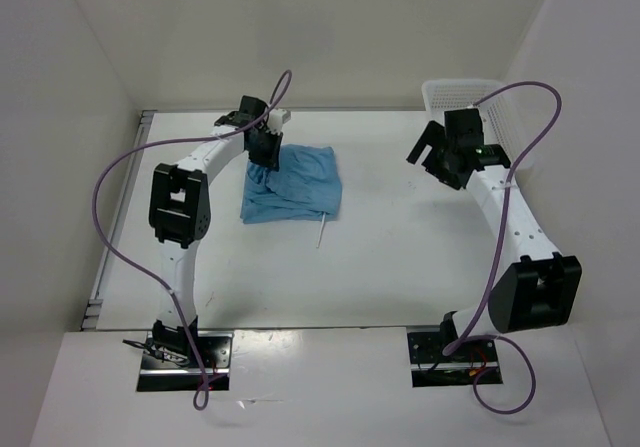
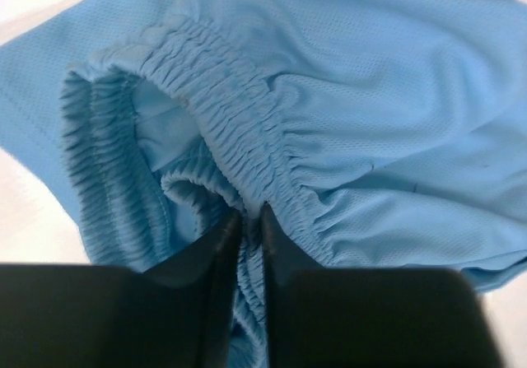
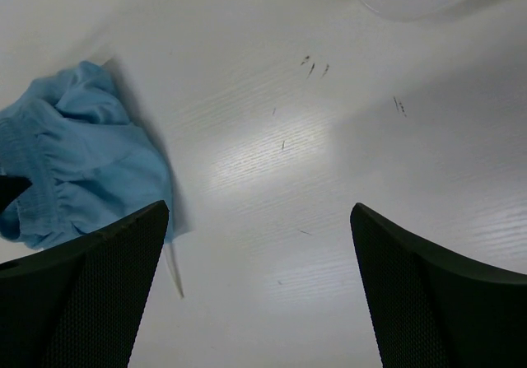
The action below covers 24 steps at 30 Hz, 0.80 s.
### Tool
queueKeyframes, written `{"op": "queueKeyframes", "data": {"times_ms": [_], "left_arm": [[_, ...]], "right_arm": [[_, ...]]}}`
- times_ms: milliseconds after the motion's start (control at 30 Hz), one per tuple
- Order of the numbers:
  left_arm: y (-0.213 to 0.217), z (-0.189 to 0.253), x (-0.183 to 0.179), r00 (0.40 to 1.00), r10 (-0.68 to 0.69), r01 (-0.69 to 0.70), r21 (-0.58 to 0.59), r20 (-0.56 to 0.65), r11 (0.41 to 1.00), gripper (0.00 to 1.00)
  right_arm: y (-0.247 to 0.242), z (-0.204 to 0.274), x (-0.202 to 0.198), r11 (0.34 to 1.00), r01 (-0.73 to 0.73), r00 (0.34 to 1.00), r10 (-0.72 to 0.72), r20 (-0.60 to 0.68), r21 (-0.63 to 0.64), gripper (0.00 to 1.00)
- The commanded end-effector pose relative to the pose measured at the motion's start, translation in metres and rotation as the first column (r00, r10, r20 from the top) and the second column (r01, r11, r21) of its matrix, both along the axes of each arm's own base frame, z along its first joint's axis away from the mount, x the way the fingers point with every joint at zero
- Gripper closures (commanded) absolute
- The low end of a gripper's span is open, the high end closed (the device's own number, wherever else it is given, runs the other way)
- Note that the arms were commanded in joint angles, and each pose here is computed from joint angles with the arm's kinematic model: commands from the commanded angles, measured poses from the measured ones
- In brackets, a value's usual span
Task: Fold and stack the shorts
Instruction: Fold the shorts
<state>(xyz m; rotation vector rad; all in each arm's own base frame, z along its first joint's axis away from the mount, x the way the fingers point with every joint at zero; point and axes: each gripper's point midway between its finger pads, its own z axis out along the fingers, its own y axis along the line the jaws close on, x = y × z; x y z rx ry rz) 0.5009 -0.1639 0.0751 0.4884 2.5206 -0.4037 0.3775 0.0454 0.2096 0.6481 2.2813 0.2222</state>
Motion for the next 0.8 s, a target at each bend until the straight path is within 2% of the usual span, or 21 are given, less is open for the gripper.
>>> {"op": "queueKeyframes", "data": {"times_ms": [0, 33, 233, 367, 533, 633, 700, 767], "left_arm": [[-0.007, -0.003, 0.009, 1.000, -0.009, 0.009, 0.015, 0.019, 1.000, 0.82], [-0.008, 0.001, 0.012, 1.000, -0.009, 0.009, 0.012, 0.030, 1.000, 1.00], [0.001, 0.083, 0.003, 0.983, 0.015, -0.015, 0.002, 0.184, 1.000, 1.00], [0.003, 0.108, -0.007, 0.974, 0.017, -0.015, -0.010, 0.226, 1.000, 1.00], [0.014, 0.098, -0.020, 0.982, 0.032, -0.034, 0.011, 0.185, 0.999, 1.00], [0.039, 0.088, -0.026, 0.983, 0.076, -0.080, 0.017, 0.170, 0.997, 1.00], [0.058, 0.075, -0.027, 0.983, 0.113, -0.118, 0.025, 0.142, 0.993, 1.00], [0.060, 0.055, -0.026, 0.989, 0.112, -0.114, 0.017, 0.101, 0.993, 1.00]], "right_arm": [[-0.001, 0.013, 0.005, 0.999, 0.002, 0.997, -0.005, 0.077, 0.036, 0.05], [-0.001, 0.018, 0.006, 0.999, 0.001, 0.995, -0.005, 0.098, 0.038, 0.05], [-0.008, 0.015, 0.001, 0.999, 0.015, 0.994, -0.020, 0.105, 0.044, 0.05], [-0.008, 0.009, 0.000, 0.999, 0.015, 0.995, -0.020, 0.096, 0.044, 0.05], [-0.009, 0.000, 0.002, 0.998, 0.025, 0.997, -0.029, 0.076, 0.055, 0.05], [-0.009, -0.007, 0.004, 0.998, 0.026, 0.998, -0.029, 0.058, 0.053, 0.05], [-0.009, -0.014, 0.003, 0.998, 0.026, 0.999, -0.029, 0.039, 0.052, 0.05], [-0.007, -0.018, 0.004, 0.998, 0.019, 0.999, -0.021, 0.026, 0.058, 0.05]]}}
